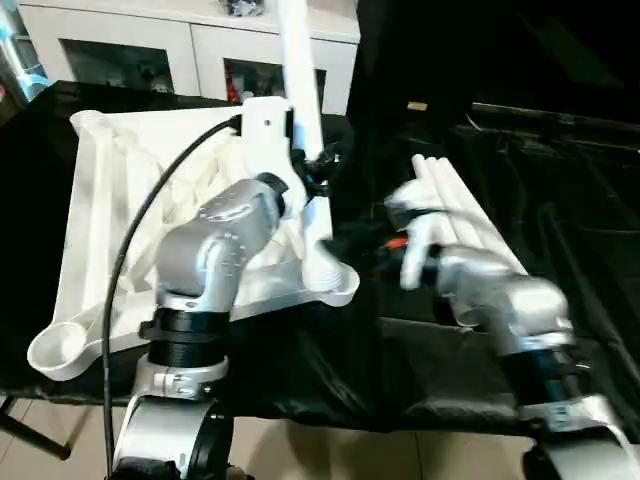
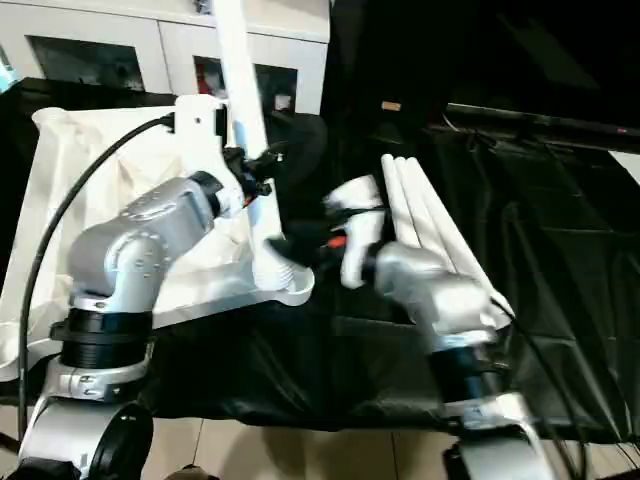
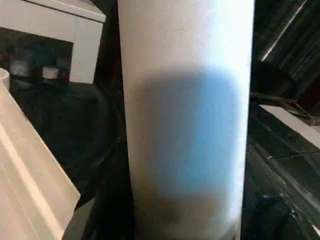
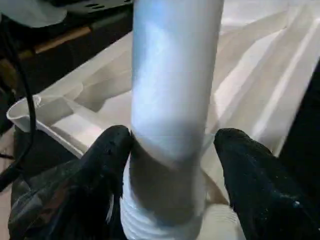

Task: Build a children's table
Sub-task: Pick table leg

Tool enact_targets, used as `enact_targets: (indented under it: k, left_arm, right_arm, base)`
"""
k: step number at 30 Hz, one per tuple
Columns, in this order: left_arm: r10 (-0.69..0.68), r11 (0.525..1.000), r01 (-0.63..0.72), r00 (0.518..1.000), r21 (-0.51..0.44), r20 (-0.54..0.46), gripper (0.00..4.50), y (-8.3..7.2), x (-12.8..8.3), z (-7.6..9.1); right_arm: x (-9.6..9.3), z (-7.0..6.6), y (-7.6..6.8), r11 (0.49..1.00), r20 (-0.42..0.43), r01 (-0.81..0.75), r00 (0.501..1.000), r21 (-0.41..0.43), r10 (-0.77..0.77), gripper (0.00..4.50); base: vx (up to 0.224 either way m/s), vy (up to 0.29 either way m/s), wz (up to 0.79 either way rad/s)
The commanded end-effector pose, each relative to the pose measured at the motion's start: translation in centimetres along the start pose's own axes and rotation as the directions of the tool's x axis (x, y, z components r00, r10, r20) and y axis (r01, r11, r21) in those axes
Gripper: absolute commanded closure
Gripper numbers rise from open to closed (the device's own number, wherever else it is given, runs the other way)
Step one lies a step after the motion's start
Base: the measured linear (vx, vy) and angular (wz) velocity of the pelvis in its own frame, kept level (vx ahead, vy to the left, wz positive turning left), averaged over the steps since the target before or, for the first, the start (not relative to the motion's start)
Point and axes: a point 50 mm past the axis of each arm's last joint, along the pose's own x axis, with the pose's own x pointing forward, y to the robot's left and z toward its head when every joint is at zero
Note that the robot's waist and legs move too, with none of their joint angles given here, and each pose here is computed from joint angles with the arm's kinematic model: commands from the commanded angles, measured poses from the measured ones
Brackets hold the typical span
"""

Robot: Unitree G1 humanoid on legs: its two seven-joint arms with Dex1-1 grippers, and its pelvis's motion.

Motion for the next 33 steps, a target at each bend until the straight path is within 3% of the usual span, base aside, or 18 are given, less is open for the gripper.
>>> enact_targets:
  k: [1,5,12,19,21,28,31,33]
  left_arm:
    - [-0.027,0.999,0.025,0.999,0.032,0.045,2.60,-1.1,0.1,1.2]
    - [-0.028,0.999,0.026,0.999,0.035,0.046,2.60,-1.2,0.1,1.2]
    - [-0.045,0.998,0.043,0.998,0.053,0.042,2.61,-1.5,0.1,1.2]
    - [-0.043,0.997,0.041,0.998,0.059,0.036,2.61,-1.4,0.2,1.1]
    - [-0.075,0.997,0.075,0.996,0.026,0.037,2.05,-1.3,0.1,1.1]
    - [-0.165,0.983,0.169,0.984,-0.064,0.070,1.47,-0.7,-0.5,1.5]
    - [-0.305,0.936,0.318,0.947,-0.150,0.101,1.19,-0.4,-1.2,1.6]
    - [-0.336,0.923,0.349,0.936,-0.162,0.102,1.06,-0.4,-1.3,1.6]
  right_arm:
    - [0.3,0.3,-0.3,0.999,-0.006,0.035,0.999,-0.014,-0.035,1.47]
    - [0.8,0.3,-0.3,0.999,-0.007,0.047,0.999,-0.020,-0.047,1.47]
    - [1.3,0.5,-0.3,0.999,-0.004,0.053,0.999,0.001,-0.053,2.23]
    - [1.2,0.5,-0.7,0.999,0.002,0.044,0.999,0.019,-0.044,2.55]
    - [0.9,0.8,-0.7,0.999,0.016,0.030,0.999,0.017,-0.031,2.60]
    - [-0.2,1.8,-0.2,0.995,0.082,-0.098,0.992,0.024,0.096,2.60]
    - [-1.1,2.1,0.1,0.978,0.126,-0.205,0.972,0.043,0.198,2.60]
    - [-1.3,2.1,0.1,0.974,0.128,-0.224,0.968,0.043,0.217,2.60]
  base:
    - [0.000,0.000,0.00]
    - [0.000,0.000,0.00]
    - [0.000,0.000,0.00]
    - [0.000,0.000,0.00]
    - [0.000,0.000,0.00]
    - [0.000,0.000,0.00]
    - [0.000,0.000,0.00]
    - [0.000,0.000,0.00]
